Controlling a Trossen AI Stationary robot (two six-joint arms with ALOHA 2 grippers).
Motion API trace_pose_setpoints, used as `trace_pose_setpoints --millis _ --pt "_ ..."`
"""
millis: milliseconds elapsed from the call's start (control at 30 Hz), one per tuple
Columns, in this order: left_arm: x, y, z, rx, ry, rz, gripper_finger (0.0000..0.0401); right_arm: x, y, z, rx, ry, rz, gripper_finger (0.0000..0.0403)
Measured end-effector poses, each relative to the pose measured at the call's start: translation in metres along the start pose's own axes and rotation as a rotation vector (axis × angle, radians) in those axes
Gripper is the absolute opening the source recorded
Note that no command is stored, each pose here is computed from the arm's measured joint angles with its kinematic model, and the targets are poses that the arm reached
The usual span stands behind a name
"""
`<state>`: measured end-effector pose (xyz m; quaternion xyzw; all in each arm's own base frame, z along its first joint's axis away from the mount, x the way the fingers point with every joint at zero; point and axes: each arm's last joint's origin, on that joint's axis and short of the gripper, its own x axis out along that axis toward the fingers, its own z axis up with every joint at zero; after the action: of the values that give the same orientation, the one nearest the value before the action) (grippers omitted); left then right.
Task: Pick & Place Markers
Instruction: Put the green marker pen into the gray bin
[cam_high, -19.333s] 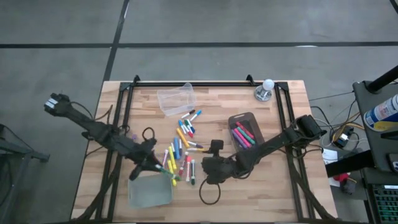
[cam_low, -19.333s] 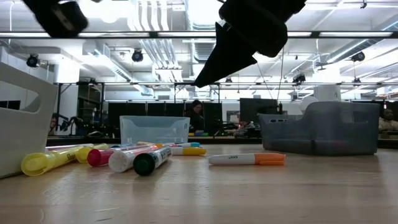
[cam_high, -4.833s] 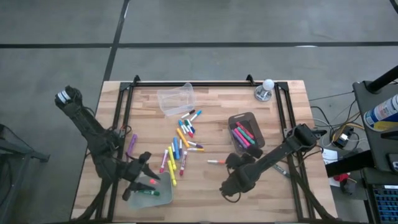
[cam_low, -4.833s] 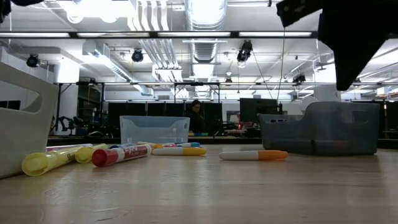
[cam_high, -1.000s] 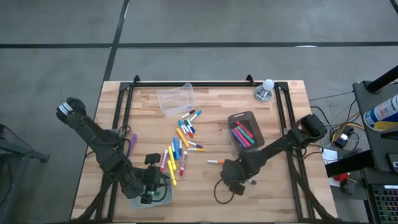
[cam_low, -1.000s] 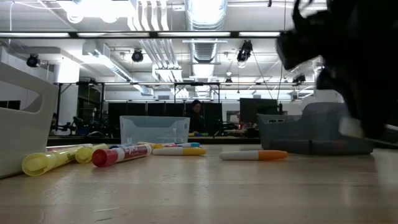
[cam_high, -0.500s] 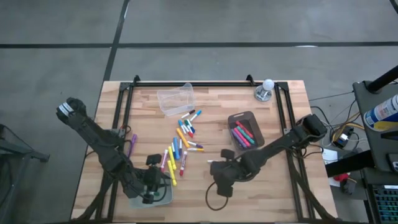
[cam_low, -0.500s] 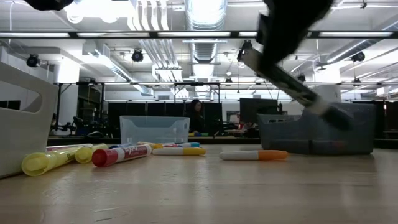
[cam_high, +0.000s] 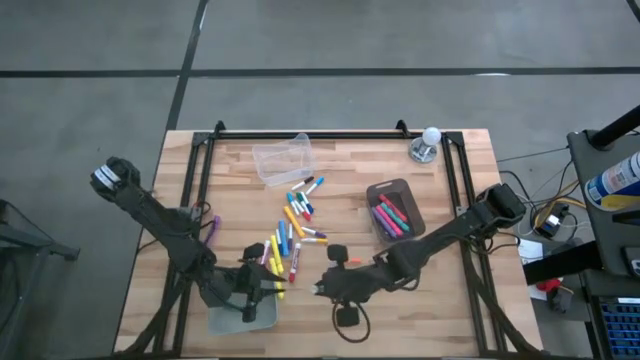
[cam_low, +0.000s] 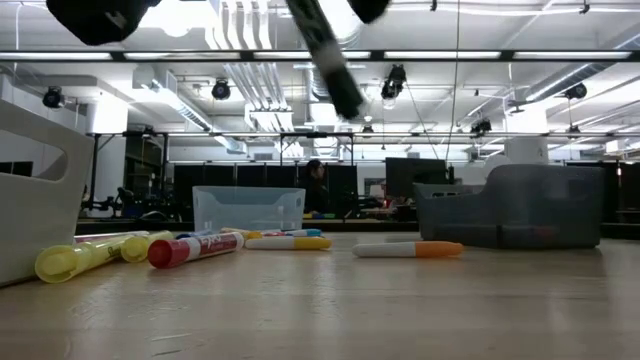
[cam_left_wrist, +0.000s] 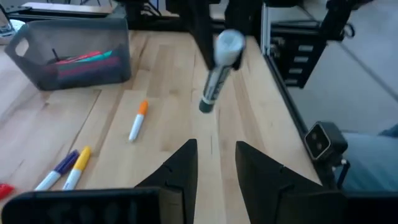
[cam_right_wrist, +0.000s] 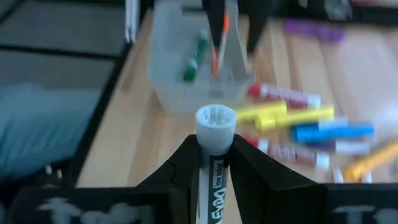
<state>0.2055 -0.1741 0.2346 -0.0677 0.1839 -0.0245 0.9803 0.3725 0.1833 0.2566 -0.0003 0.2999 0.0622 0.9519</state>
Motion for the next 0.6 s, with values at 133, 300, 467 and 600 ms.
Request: trace_pose_setpoints --millis 133,300,467,600 --pt "0.003 0.005 -0.005 -0.049 -0.059 -0.016 0.0102 -0.001 0.001 0.009 -0.049 -0.098 -0.003 0.0063" --pt "0.003 0.007 -0.008 -0.051 -0.126 -0.040 0.0102 -0.002 0.003 0.020 -0.083 -0.202 0.010 0.0063" --pt "0.003 0.008 -0.003 -0.007 -0.181 -0.044 0.0102 -0.004 0.003 0.028 -0.087 -0.282 0.013 0.0063" --pt "0.005 0.007 -0.001 0.049 -0.213 -0.042 0.0103 -0.002 -0.002 0.032 -0.087 -0.325 0.002 0.0063"
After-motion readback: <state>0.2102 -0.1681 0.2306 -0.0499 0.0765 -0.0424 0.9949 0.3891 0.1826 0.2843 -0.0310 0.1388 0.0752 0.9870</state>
